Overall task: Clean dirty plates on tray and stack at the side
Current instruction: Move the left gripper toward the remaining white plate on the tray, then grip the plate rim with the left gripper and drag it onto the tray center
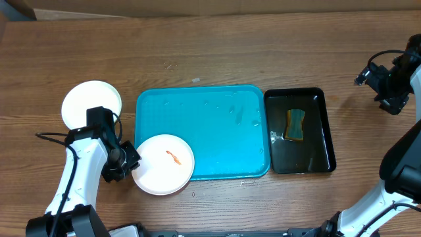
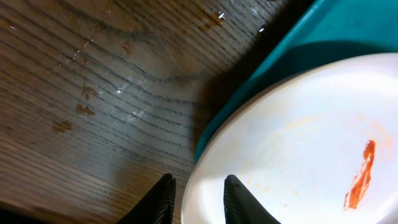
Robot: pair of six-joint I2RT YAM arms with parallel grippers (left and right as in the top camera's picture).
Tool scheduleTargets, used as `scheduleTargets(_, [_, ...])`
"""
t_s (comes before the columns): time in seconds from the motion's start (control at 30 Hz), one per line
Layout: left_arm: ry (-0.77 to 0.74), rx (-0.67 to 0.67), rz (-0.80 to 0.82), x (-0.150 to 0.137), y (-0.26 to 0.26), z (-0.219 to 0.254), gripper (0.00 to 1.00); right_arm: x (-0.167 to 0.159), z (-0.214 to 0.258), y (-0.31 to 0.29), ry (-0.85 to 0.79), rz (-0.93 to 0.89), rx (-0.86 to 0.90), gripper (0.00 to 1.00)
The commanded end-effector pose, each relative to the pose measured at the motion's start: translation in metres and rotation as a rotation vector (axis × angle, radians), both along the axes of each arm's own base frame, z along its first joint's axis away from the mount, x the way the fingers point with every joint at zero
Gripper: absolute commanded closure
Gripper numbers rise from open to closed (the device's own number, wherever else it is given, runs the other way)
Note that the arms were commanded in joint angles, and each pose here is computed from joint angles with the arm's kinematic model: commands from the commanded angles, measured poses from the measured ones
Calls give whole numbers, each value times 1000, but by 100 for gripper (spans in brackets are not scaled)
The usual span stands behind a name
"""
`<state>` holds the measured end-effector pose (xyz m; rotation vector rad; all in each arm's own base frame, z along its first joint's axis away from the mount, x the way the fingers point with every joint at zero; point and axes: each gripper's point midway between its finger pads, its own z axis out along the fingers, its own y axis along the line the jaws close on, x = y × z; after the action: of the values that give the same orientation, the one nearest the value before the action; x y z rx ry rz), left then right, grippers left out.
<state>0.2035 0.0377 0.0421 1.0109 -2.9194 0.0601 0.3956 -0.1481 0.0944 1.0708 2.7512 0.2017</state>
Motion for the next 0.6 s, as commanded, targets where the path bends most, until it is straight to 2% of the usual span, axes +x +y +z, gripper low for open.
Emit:
scheduleTargets(0.0, [15,-31,0,-4,-7,-2,71,4,11,-2,-29,-4,-14,0])
scheduleTargets(0.3, [36,-36,1,-16,-9,-17,72,4,11,-2,-29,-4,-14,0])
scheduleTargets(0.4, [27,-43,1,-14,-10,-18,82,4,11,-2,-29,-4,-14,0])
scheduleTargets(0.43, [11,-71,2,-10,-15,-17,94,4,11,-2,-29,-4,-14,0])
scheduleTargets(0.57, [-88,-207,-85,8,-37,-13,96,4,11,-2,-29,-4,-14,0])
